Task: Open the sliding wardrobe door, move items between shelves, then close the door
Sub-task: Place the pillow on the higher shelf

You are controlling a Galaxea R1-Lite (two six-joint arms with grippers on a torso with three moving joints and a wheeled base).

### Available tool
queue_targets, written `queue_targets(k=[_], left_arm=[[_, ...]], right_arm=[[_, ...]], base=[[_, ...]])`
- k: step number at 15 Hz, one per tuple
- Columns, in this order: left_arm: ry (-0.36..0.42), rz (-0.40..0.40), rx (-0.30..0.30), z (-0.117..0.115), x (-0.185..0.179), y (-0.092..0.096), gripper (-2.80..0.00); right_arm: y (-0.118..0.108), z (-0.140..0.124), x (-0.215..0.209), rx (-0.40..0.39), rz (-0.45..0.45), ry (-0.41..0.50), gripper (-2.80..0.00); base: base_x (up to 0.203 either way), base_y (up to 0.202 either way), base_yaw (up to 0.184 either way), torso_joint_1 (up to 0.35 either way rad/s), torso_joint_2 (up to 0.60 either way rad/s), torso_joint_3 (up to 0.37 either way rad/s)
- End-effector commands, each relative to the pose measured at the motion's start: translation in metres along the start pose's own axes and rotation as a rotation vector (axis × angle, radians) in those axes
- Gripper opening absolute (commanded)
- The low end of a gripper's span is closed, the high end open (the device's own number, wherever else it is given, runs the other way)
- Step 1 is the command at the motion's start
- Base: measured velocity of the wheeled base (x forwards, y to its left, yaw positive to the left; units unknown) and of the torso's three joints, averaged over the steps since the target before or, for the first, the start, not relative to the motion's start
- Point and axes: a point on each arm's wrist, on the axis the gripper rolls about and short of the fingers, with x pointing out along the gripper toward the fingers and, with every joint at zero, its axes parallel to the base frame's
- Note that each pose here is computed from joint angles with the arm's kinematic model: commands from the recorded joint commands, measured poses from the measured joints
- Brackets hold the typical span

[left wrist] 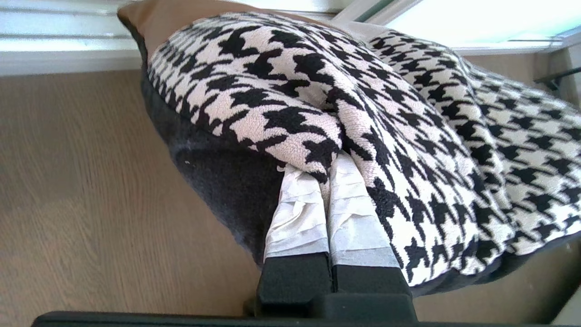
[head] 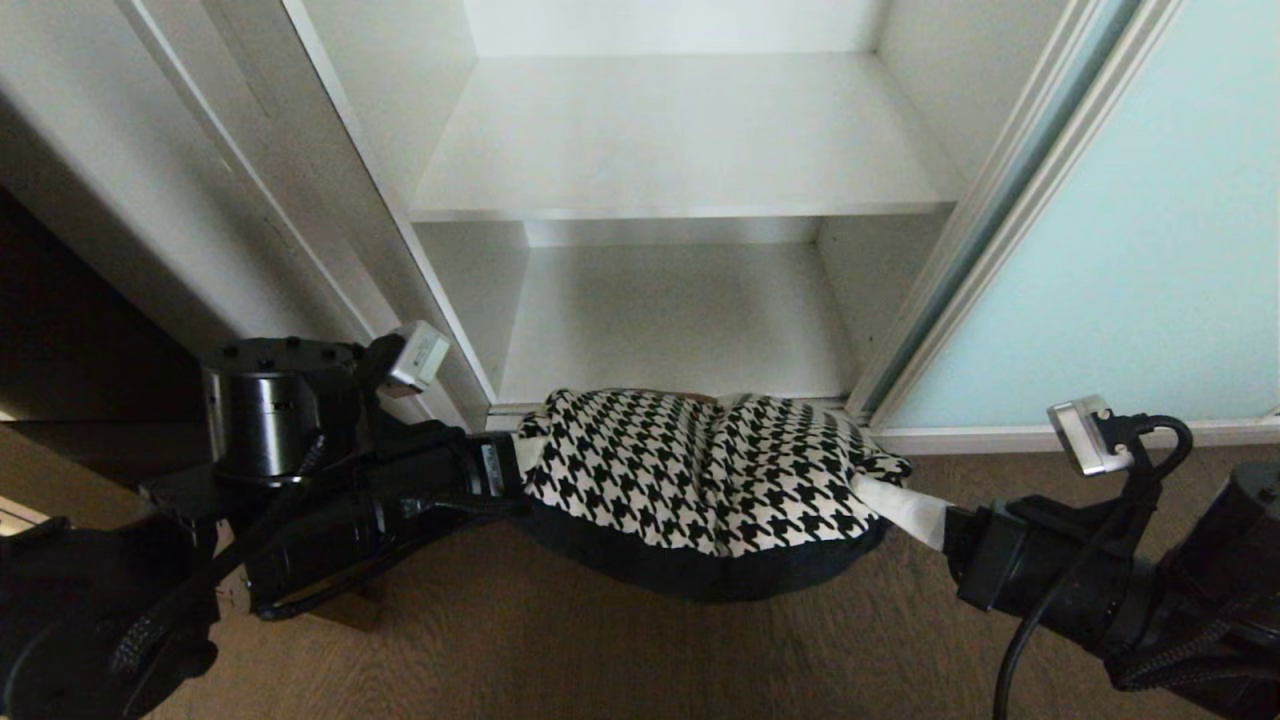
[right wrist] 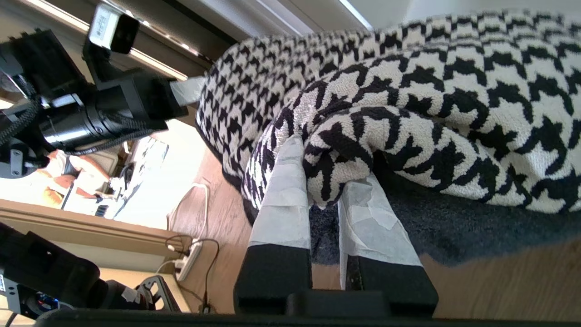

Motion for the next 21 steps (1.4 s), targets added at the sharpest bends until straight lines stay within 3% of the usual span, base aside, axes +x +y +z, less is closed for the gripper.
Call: queue_targets(k=[1, 7, 21], left_arm=[[0.001, -0.010, 0.000, -0.001, -0.001, -0.002, -2.80], [-0.004, -0.031, 0.006, -0.001, -0.005, -0.008, -2.80], [-0.037, -0.036, 0.012, 0.005, -0.011, -0.011, -2.80]], right_arm=[[0.003, 0.004, -0.001, -0.006, 0.011, -0.022, -2.80], [0.010, 0.013, -0.007, -0.019, 0.031, -0.061, -2.80], [0.006, 0.010, -0.004, -0.011, 0.021, -0.047, -2.80]], base=[[0.000, 0.000, 0.000, 0.002, 0.00, 0.198], [0.000, 0.000, 0.000, 0.003, 0.00, 0.205], [0.000, 0.000, 0.000, 0.001, 0.00, 0.200]])
